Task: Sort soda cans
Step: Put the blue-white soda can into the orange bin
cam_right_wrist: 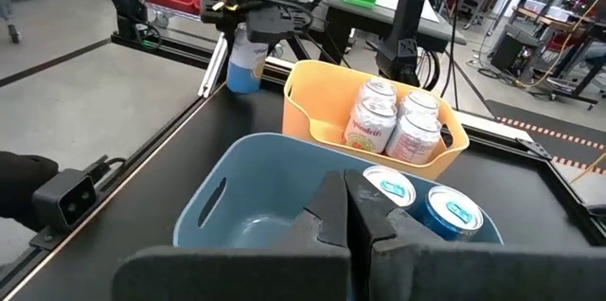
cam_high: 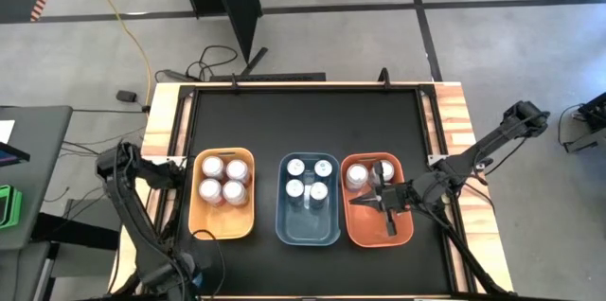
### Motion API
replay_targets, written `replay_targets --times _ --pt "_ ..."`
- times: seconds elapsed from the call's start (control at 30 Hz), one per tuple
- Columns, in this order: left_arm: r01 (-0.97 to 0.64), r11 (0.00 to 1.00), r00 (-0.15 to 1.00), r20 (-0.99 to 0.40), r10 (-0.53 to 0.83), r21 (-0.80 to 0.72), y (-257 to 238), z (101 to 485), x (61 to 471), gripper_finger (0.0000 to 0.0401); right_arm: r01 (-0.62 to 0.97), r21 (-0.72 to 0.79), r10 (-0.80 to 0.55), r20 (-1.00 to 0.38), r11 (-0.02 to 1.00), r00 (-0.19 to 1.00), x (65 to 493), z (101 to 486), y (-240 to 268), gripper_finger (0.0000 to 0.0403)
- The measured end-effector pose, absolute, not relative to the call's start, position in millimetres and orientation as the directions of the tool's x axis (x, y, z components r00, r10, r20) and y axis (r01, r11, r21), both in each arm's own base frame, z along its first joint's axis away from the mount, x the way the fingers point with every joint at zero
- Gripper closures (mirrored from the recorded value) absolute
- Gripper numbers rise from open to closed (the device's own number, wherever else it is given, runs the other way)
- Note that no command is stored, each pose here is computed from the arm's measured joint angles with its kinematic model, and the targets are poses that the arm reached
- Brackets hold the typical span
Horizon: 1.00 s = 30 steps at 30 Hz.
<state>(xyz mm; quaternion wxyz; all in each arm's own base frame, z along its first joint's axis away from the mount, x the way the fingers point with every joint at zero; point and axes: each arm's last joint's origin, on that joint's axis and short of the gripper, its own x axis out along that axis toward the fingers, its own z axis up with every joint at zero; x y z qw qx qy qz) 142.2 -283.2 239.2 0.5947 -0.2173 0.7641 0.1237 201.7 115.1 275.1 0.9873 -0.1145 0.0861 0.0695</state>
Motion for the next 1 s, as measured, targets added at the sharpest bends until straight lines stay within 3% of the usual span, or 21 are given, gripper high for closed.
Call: replay_targets --times 0.2,0.4,0.67,1.0 --pt "-0.52 0.835 -0.125 -0.951 -0.281 -0.179 -270 279 152 0.0108 -0.183 -0.221 0.144 -0.178 0.958 0.973 199 280 121 0.0398" --pt "-0.537 0.769 0.093 -0.93 -0.354 -0.347 -251 332 174 0.0108 -0.231 -0.242 0.172 -0.244 0.942 0.955 194 282 129 0.0398" --pt "-0.444 0.817 0.408 -0.895 -0.18 -0.367 -193 383 226 0.0108 -0.211 -0.272 0.137 -0.27 0.939 0.953 179 295 145 0.0398" --pt "-0.25 0.921 0.63 -0.773 -0.081 -0.3 -112 386 314 0.0108 -0.069 -0.337 0.006 -0.183 0.939 0.983 133 320 178 0.0398"
